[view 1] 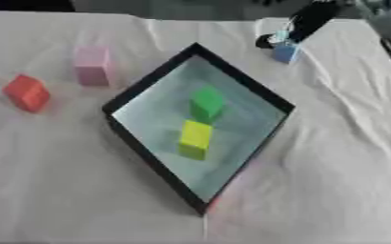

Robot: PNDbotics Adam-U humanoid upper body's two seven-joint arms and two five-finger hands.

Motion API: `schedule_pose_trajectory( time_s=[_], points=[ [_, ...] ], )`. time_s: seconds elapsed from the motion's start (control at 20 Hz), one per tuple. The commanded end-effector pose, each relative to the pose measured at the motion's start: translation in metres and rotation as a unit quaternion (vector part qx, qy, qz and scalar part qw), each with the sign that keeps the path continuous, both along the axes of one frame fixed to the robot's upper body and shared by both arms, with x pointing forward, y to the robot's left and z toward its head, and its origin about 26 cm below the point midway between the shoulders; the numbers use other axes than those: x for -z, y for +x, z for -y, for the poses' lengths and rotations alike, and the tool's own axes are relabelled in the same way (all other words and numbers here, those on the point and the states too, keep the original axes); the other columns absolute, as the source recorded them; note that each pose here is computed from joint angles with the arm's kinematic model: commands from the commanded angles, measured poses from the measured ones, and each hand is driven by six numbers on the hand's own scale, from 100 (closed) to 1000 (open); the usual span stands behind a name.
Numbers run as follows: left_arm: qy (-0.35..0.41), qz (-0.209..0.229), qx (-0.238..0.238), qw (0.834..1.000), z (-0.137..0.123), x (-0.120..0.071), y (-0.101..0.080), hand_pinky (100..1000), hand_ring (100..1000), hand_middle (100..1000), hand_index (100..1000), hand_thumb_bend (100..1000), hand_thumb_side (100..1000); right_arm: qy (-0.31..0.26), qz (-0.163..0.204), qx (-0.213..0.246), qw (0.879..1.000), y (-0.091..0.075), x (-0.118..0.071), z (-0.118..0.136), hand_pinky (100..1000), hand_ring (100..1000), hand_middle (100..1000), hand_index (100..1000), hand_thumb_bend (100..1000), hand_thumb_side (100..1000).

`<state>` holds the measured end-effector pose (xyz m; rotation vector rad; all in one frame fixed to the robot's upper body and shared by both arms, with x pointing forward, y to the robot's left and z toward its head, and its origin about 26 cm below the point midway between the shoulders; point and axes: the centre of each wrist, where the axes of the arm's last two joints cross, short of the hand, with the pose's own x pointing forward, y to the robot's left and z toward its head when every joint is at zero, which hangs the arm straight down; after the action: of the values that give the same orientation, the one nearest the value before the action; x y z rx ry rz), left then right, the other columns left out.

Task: Pick up objects on the table and place them in the box.

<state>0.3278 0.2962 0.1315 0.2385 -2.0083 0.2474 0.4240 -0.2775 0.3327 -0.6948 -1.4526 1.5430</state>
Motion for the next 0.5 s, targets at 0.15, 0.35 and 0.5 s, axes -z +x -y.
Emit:
schedule_pose_trajectory(
  time_s=[0.15, 0.35, 0.5],
  points=[
    [0.007, 0.023, 0.004, 1.000, -0.001, -0.014, 0.001, 803, 794, 787, 818, 270, 682, -0.041, 0.025, 0.041, 0.998, 0.007, -0.014, 0.040, 888, 889, 859, 898, 467, 229],
    [0.006, 0.030, 0.008, 0.999, 0.002, -0.019, 0.003, 803, 795, 787, 818, 270, 683, -0.050, 0.019, 0.064, 0.996, 0.016, -0.004, 0.056, 889, 888, 863, 902, 486, 285],
    [0.005, 0.032, 0.010, 0.999, 0.003, -0.020, 0.003, 803, 795, 787, 818, 269, 684, -0.033, 0.014, 0.085, 0.996, 0.023, 0.002, 0.063, 883, 880, 857, 900, 490, 359]
  ],
)
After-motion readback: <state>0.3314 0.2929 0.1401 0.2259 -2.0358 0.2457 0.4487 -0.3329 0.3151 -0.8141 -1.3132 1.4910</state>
